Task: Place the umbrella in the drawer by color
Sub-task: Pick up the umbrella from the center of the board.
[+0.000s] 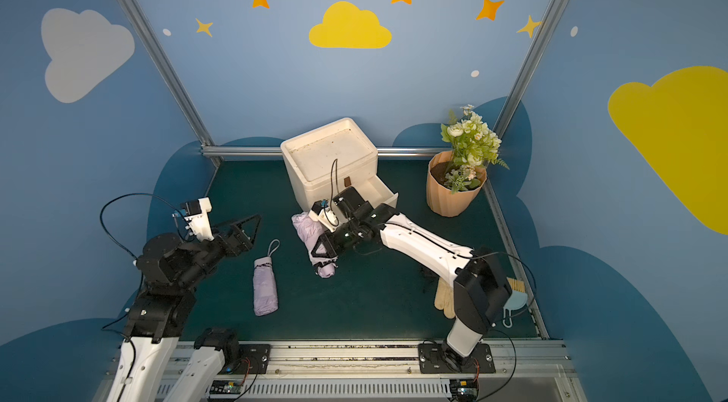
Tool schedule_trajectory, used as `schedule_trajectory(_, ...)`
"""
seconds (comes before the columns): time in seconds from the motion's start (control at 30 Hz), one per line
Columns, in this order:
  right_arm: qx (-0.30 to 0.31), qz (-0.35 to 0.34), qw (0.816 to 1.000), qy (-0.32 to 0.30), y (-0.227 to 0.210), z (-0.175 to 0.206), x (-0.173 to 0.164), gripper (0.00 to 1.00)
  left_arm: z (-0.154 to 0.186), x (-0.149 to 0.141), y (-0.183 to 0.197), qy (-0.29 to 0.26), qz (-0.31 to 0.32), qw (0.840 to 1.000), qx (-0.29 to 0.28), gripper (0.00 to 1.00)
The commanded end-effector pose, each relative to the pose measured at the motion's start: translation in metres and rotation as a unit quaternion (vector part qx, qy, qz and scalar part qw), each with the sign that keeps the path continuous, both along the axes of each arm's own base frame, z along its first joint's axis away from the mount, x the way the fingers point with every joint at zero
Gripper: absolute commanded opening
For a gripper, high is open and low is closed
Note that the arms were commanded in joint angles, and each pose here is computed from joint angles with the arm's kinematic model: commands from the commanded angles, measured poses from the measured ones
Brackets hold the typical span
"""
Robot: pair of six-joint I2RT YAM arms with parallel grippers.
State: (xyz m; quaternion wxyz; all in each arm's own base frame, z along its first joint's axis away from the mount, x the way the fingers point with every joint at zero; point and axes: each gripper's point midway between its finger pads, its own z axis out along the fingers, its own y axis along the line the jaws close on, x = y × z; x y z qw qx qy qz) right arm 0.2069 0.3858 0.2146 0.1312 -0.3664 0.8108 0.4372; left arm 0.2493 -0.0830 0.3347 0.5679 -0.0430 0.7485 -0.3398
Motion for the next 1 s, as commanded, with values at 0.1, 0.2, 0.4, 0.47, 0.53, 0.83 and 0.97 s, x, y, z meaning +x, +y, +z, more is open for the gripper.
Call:
schedule_trajectory(0.1, 0.194, 0.004, 0.980, -0.036, -0.028, 0.086, 0.023, 0.26, 0.062, -0.031, -0.066, -0.086, -0.223, 0.968, -0.081, 1.00)
schedule_trajectory(0.2, 0.239, 0.012, 0.970, -0.034, -0.041, 0.106, 0.020, 0.26, 0.065, -0.038, -0.088, -0.089, -0.279, 0.952, -0.086, 1.00)
schedule_trajectory(0.4, 0.289, 0.078, 0.953, -0.046, -0.047, 0.134, -0.007, 0.26, 0.059, -0.038, -0.133, -0.068, -0.347, 0.932, -0.081, 1.00)
schedule_trajectory(0.47, 0.299, 0.095, 0.948, -0.052, -0.047, 0.141, -0.015, 0.26, 0.059, -0.035, -0.144, -0.067, -0.360, 0.927, -0.084, 1.00)
schedule_trajectory(0.53, 0.305, 0.104, 0.945, -0.058, -0.046, 0.145, -0.021, 0.26, 0.057, -0.029, -0.151, -0.063, -0.361, 0.926, -0.085, 1.00)
schedule_trajectory(0.83, 0.316, 0.129, 0.938, -0.066, -0.040, 0.154, -0.037, 0.26, 0.052, -0.017, -0.175, -0.044, -0.379, 0.919, -0.097, 0.90)
schedule_trajectory(0.97, 0.308, 0.125, 0.941, -0.067, -0.039, 0.152, -0.034, 0.26, 0.055, -0.019, -0.184, -0.051, -0.392, 0.913, -0.100, 0.83)
